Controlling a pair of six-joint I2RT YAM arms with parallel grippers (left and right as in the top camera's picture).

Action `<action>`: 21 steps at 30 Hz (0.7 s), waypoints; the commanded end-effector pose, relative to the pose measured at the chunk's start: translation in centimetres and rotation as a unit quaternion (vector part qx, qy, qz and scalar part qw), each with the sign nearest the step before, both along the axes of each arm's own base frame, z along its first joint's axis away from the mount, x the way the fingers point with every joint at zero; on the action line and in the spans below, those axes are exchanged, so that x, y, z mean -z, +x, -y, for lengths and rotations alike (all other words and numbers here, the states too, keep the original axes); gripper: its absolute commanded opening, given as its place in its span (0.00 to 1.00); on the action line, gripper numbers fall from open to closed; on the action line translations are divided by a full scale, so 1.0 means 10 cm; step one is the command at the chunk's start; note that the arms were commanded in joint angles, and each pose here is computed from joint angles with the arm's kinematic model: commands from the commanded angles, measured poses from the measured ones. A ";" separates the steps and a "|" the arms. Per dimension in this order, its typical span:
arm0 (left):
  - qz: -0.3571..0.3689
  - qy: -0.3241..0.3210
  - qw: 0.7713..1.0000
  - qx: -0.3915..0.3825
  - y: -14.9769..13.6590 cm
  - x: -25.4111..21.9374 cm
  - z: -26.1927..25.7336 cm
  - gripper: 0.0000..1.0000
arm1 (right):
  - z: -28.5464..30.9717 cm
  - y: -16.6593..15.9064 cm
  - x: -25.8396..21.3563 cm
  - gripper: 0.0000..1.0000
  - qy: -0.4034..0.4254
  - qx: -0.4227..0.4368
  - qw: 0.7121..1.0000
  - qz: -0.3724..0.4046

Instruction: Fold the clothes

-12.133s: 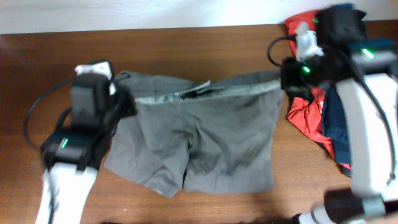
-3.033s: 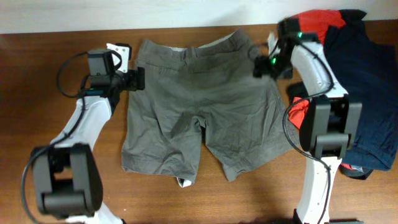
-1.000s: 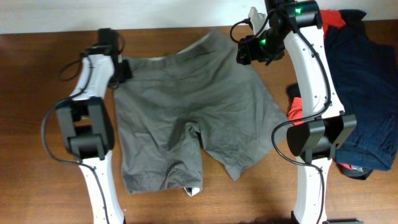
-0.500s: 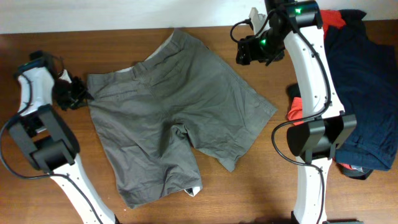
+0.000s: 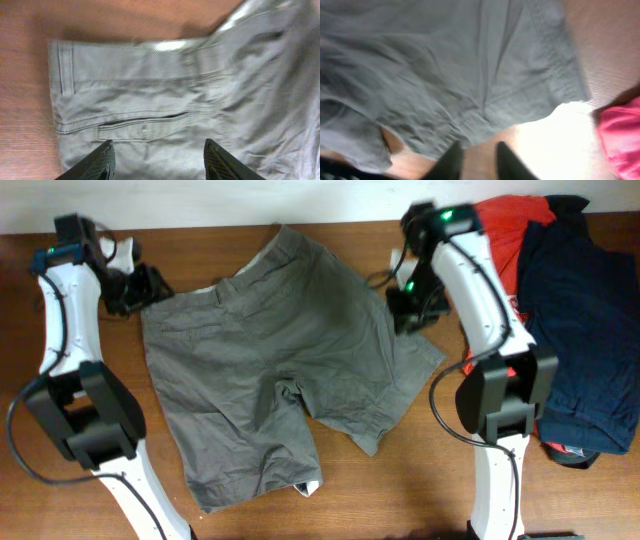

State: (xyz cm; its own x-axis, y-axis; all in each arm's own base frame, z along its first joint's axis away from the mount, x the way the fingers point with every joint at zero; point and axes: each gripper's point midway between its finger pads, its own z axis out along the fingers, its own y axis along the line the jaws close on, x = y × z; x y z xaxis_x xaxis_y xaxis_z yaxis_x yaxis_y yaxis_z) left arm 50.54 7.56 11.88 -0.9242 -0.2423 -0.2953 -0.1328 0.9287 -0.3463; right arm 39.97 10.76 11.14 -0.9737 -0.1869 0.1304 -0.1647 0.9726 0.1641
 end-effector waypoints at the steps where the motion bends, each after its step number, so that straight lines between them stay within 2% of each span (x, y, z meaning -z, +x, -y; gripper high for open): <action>1: 0.053 0.059 0.997 0.014 0.01 -0.51 0.00 0.57 | 0.08 -0.19 0.34 0.08 -0.033 0.007 0.999 -0.042; 3: 0.059 0.062 0.996 0.016 0.01 -0.57 0.02 0.57 | 0.07 -0.23 0.50 0.04 -0.031 0.011 0.998 -0.051; 9: 0.059 0.065 0.996 0.016 0.01 -0.58 0.02 0.57 | 0.03 -0.23 0.73 0.04 -0.019 0.013 0.999 -0.048; 16: 0.063 0.131 0.988 0.045 0.01 -0.62 -0.01 0.57 | 0.01 -0.13 1.06 0.04 -0.012 0.023 1.000 -0.014; 21: 0.073 0.134 0.987 0.047 0.05 -0.66 0.01 0.57 | 0.00 -0.15 1.30 0.04 -0.006 0.027 1.000 -0.004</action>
